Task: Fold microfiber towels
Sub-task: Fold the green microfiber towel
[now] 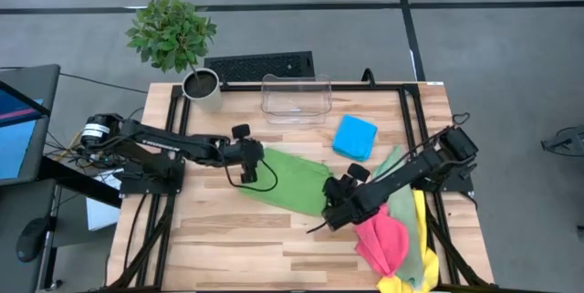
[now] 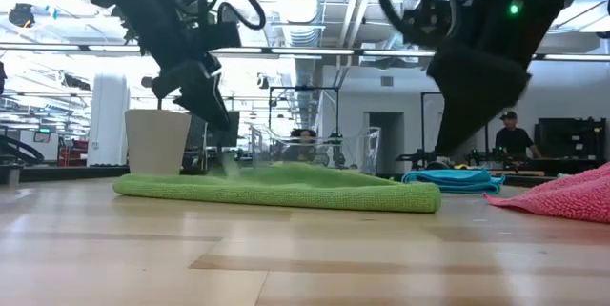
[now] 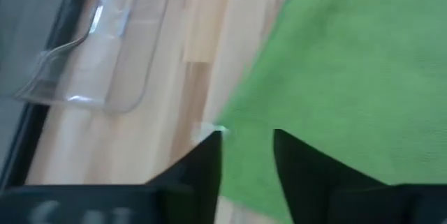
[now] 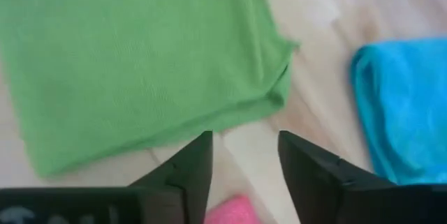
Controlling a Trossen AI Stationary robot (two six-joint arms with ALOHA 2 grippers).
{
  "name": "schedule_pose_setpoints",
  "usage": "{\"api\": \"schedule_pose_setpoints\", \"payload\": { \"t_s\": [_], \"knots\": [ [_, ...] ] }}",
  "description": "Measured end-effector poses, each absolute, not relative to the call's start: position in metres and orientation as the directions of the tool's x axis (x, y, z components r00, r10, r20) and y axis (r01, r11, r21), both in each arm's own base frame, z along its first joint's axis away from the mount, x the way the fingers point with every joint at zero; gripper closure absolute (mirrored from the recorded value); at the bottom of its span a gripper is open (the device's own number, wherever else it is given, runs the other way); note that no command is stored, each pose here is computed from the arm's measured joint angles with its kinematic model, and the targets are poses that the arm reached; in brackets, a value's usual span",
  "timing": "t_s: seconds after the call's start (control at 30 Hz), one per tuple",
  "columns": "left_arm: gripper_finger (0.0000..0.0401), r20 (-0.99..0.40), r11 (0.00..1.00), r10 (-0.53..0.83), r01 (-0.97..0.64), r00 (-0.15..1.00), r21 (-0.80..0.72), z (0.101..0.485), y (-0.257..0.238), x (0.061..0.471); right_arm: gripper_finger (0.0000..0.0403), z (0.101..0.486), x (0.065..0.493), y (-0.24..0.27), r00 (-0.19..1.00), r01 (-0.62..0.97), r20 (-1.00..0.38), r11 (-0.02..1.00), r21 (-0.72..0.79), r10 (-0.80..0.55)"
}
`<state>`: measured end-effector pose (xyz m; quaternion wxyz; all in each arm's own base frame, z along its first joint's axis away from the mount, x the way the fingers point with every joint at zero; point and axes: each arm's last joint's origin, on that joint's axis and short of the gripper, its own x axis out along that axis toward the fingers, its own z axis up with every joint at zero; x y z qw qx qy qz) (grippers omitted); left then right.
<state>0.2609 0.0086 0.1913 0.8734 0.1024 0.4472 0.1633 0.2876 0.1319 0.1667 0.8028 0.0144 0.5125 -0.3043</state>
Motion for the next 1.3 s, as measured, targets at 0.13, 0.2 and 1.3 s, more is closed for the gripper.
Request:
{"api": "schedule_pose_setpoints", "payload": {
  "t_s": [0.13, 0.2, 1.3],
  "knots": [
    [0.0203, -0.742, 0.932, 0.358, -0.178, 0.567, 0.315, 0.198, 0.008, 0.265, 0.0193, 0.188, 0.281, 0.137, 0.387, 0.515, -0.778, 0.816, -0.262, -0.494],
    [0.0179, -0.738, 0.925, 0.377, -0.187, 0.560, 0.331, 0.201, 0.008, 0.265, 0.0191, 0.196, 0.275, 0.136, 0.427, 0.535, -0.750, 0.810, -0.239, -0.504],
    [0.0170, -0.834, 0.997, 0.004, -0.062, 0.552, -0.036, 0.210, -0.005, 0.268, 0.0258, 0.128, 0.290, -0.010, 0.486, 0.400, -0.858, 0.915, 0.051, -0.165]
  ]
}}
